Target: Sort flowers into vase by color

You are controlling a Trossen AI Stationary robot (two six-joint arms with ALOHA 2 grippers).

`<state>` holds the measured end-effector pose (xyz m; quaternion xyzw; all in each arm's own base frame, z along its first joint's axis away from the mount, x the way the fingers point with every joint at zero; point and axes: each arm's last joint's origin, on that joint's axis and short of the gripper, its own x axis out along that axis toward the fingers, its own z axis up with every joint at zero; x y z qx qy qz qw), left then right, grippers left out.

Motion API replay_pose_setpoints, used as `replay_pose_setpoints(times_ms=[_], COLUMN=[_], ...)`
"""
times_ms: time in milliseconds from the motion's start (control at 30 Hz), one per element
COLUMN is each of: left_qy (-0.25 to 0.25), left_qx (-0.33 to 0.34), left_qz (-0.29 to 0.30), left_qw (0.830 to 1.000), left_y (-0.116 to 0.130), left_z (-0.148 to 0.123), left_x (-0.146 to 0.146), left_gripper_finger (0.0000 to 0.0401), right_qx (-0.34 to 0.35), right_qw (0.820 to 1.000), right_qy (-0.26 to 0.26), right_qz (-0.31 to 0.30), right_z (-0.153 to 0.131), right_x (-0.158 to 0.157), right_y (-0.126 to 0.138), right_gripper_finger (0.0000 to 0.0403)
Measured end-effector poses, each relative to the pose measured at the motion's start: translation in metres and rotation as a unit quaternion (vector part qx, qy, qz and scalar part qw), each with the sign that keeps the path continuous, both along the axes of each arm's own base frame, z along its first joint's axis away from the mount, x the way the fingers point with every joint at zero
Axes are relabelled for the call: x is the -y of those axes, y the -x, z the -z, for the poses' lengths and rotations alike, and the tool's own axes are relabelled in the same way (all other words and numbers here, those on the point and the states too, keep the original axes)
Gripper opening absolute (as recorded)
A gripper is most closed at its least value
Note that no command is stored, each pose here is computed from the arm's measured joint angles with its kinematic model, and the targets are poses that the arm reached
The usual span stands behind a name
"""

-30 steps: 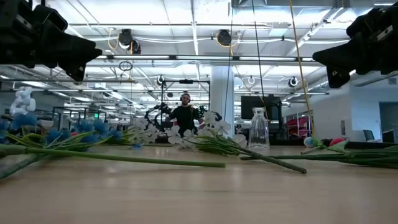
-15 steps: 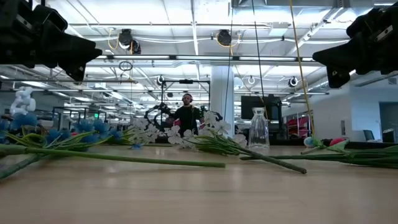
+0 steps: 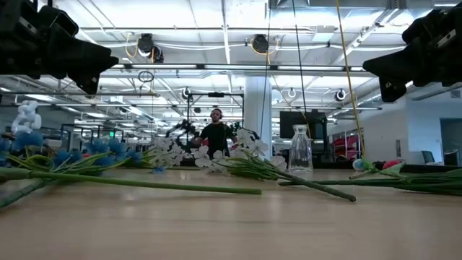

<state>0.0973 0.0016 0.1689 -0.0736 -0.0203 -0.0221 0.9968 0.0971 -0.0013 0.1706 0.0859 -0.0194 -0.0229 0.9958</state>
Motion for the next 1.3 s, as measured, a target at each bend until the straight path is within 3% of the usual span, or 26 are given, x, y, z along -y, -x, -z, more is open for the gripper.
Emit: replay_pose_setpoints(times_ms=[300,467,567,833,967,1033,1167,1300], left_qy=[0.0,0.0,0.0,0.0,0.0,0.0,0.0,0.0], left_qx=[0.0,0.0,0.0,-0.001,-0.002,-0.002,-0.002,-0.002], left_qz=[0.0,0.0,0.0,0.0,0.0,0.0,0.0,0.0], left_qw=[1.0,1.0,1.0,1.0,1.0,1.0,1.0,1.0], left_y=[0.0,0.0,0.0,0.0,0.0,0.0,0.0,0.0], left_z=[0.0,0.0,0.0,0.0,0.0,0.0,0.0,0.0], left_x=[0.0,0.0,0.0,0.0,0.0,0.0,0.0,0.0], left_gripper_finger=[0.0116,0.0116,0.0116,0.0116,0.0116,0.0116,0.0116,0.0116], right_qx=[0.005,0.051,0.096,0.157,0.125,0.087,0.031,0.002], right_qw=[1.0,0.992,0.982,0.976,0.98,0.979,0.96,0.95], right_qy=[0.0,-0.023,-0.047,-0.077,-0.072,-0.069,-0.095,-0.105], right_qz=[0.004,0.117,0.153,0.133,0.138,0.173,0.263,0.295], right_z=[-0.001,-0.009,-0.017,-0.028,-0.031,-0.035,-0.055,-0.087], right_x=[0.0,0.007,0.009,0.008,0.008,0.01,0.015,0.016], right_y=[0.0,0.001,0.004,0.004,-0.001,-0.005,-0.02,-0.051], right_gripper_finger=[0.0,0.0,0.0,0.0,0.0,0.0,0.0,0.0])
